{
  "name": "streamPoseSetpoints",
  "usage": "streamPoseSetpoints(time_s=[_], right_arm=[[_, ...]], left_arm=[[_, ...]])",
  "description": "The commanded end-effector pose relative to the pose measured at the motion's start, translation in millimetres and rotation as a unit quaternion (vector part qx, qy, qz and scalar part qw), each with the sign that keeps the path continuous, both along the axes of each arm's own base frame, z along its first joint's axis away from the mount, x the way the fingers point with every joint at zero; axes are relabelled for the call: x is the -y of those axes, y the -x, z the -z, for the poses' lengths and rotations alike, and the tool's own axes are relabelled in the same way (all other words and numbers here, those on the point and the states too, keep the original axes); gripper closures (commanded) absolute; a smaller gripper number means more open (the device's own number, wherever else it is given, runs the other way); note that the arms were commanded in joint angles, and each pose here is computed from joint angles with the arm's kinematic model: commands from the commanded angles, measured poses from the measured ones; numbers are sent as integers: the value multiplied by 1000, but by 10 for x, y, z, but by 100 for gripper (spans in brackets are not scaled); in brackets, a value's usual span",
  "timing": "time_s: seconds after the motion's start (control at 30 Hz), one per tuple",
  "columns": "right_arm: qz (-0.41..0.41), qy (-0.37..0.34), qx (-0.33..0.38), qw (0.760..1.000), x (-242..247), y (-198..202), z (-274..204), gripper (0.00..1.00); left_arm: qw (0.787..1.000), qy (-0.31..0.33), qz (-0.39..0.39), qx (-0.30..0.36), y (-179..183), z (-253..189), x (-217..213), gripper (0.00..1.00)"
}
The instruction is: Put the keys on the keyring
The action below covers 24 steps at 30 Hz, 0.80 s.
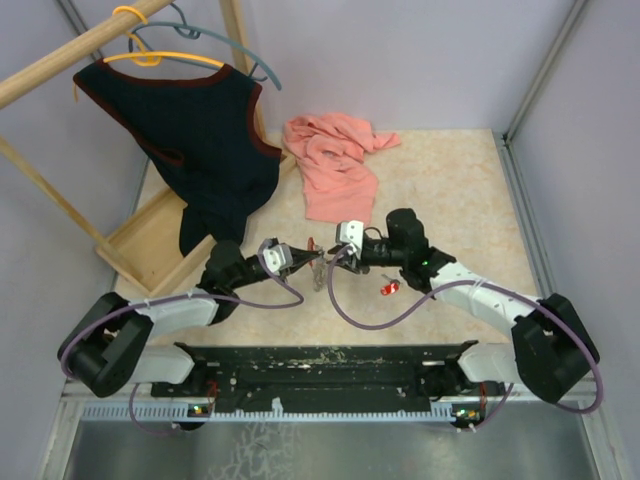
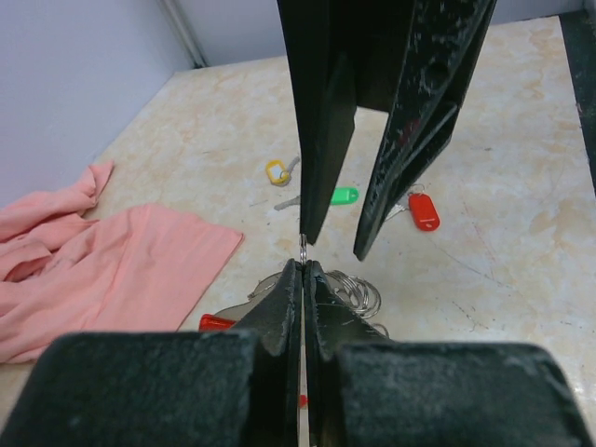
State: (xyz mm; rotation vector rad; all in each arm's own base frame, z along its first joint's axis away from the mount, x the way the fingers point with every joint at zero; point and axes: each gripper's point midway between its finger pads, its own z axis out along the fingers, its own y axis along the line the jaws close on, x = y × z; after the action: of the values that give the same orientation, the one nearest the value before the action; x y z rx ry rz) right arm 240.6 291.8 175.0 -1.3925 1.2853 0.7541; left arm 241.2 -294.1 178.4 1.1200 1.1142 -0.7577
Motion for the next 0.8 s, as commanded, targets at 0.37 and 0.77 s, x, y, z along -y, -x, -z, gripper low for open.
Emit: streamPoseSetpoints(time_s=[0.37,0.77], right_arm=[[-26,-35,77,996,-119,-129,-255,80],[-34,-36,77,996,-115,-92,-250,83]], left_arm=[[999,30,31,15,90,-141,53,100],[999,26,32,13,88,-127,57,100]])
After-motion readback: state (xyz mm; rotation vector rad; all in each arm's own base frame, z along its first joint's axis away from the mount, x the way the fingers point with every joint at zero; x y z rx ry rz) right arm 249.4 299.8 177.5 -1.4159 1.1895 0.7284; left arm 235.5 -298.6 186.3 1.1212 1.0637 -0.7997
